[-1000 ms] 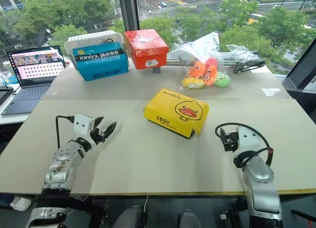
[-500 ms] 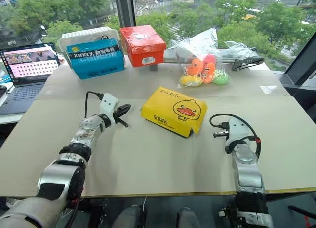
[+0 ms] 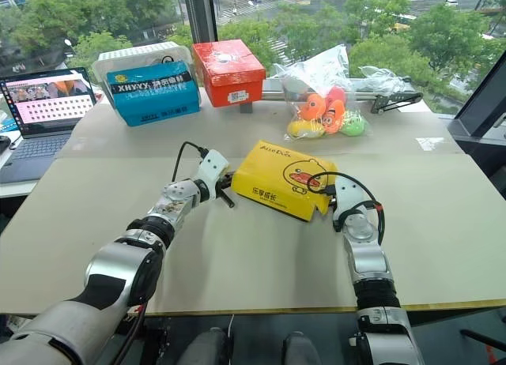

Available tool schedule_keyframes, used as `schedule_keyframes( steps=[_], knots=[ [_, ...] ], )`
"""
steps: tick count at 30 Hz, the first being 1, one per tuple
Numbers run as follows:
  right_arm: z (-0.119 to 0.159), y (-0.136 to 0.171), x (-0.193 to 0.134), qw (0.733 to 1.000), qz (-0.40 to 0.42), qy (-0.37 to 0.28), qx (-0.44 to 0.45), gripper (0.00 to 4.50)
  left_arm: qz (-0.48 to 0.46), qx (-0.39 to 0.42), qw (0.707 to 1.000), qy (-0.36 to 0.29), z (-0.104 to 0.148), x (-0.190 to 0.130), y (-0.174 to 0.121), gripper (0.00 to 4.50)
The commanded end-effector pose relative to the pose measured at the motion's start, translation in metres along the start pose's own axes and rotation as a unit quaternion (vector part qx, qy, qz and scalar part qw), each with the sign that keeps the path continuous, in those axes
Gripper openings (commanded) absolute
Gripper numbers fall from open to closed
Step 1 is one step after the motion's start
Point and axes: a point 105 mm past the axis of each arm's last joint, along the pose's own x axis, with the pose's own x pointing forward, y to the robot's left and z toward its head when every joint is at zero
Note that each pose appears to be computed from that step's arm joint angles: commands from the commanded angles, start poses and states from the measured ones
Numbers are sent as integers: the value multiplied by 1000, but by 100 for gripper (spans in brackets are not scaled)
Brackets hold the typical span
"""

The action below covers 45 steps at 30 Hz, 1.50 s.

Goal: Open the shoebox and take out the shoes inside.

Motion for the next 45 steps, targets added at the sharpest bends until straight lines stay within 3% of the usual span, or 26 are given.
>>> schedule_keyframes(
  steps=[1,6,14,16,26,38,42,45],
  knots=[
    [23,38,8,997,66,-42,-1,2,-120,-12,992,-27,-1,9,-49,0],
    [33,76,5,987,152,-57,-12,2,-127,-34,990,-45,-15,-17,-47,0],
    [24,116,-35,960,271,-51,-49,2,-19,-119,992,-22,-44,-109,-50,0],
    [24,124,-44,952,296,-51,-58,2,7,-136,991,-12,-44,-129,-56,0],
    [27,154,-47,933,348,-58,-75,2,72,-161,984,12,-31,-169,-58,0],
    [28,161,-37,930,354,-63,-80,2,102,-161,981,29,-34,-188,-59,0],
    [18,145,-35,934,339,-48,-99,2,106,-155,981,49,-48,-199,-55,0],
    [0,107,-30,945,304,-21,-116,2,110,-149,981,65,-65,-220,-47,0]
  ],
)
